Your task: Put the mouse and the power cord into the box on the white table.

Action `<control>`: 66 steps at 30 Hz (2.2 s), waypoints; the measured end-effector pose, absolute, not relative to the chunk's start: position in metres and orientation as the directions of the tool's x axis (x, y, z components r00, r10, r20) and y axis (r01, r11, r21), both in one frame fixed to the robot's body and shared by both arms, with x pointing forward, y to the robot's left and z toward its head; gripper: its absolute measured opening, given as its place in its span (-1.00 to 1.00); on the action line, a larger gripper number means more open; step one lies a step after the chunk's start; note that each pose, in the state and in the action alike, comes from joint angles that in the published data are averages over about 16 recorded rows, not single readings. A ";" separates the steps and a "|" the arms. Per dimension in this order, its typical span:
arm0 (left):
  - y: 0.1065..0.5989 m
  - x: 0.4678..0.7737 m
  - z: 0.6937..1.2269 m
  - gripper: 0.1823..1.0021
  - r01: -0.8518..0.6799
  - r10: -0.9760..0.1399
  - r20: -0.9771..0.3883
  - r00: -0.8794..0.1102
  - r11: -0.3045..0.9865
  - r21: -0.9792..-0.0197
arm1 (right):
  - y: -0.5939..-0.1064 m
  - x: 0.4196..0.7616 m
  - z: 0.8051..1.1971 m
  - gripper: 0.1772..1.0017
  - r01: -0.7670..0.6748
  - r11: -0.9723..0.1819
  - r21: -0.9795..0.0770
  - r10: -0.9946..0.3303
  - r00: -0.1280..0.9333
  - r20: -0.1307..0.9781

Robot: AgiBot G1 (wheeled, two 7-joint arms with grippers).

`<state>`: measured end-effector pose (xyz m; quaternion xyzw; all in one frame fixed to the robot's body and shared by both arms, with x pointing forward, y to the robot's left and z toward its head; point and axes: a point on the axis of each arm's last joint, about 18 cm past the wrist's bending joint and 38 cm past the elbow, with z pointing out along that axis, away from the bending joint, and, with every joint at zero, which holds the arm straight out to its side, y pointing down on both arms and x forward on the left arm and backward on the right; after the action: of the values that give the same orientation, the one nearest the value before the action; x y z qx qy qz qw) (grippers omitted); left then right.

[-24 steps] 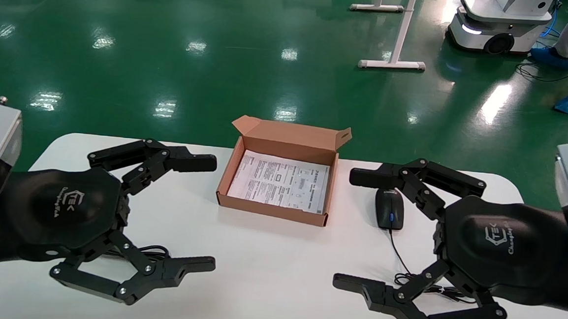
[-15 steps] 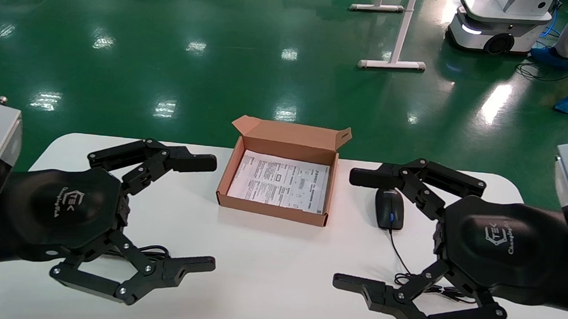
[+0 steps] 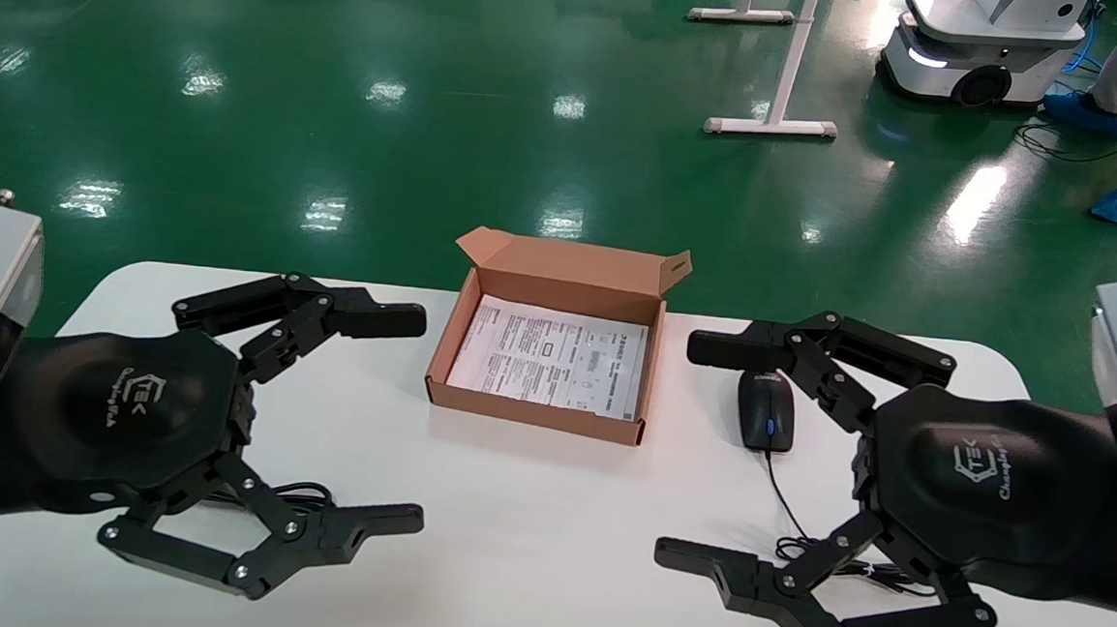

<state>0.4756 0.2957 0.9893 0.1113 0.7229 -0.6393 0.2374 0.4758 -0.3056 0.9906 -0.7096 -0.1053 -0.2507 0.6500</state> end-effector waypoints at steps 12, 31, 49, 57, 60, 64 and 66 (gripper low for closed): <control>0.284 0.488 0.976 1.00 0.446 -0.012 -0.498 -0.867 0.428 -0.786 | -0.340 0.491 0.973 1.00 0.551 -0.329 -0.767 -0.164 0.766 0.621; 0.351 0.576 0.955 1.00 0.298 0.094 -0.543 -0.834 0.906 -0.300 | -0.416 0.574 0.900 1.00 0.539 -0.750 -0.385 0.056 0.631 0.774; 0.379 0.629 0.945 1.00 0.246 0.176 -0.467 -0.867 0.965 -0.094 | -0.426 0.619 0.877 1.00 0.530 -0.814 -0.237 0.201 0.640 0.742; 0.384 0.639 0.938 1.00 0.232 0.141 -0.483 -0.864 0.964 -0.133 | -0.422 0.625 0.876 1.00 0.518 -0.818 -0.250 0.188 0.651 0.735; 0.385 0.641 0.937 0.99 0.227 0.127 -0.492 -0.861 0.963 -0.148 | -0.422 0.626 0.875 1.00 0.513 -0.819 -0.257 0.181 0.657 0.732; 0.385 0.643 0.937 0.99 0.225 0.116 -0.501 -0.858 0.961 -0.162 | -0.421 0.627 0.875 0.98 0.506 -0.821 -0.264 0.173 0.661 0.730; 0.385 0.643 0.937 0.97 0.225 0.114 -0.503 -0.857 0.960 -0.166 | -0.421 0.627 0.875 0.97 0.504 -0.821 -0.266 0.171 0.663 0.729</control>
<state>0.6431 0.3845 0.9369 0.0886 0.9572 -0.1099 0.2527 0.6268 -0.4213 0.8750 -0.8824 -0.1913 -0.3635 0.2296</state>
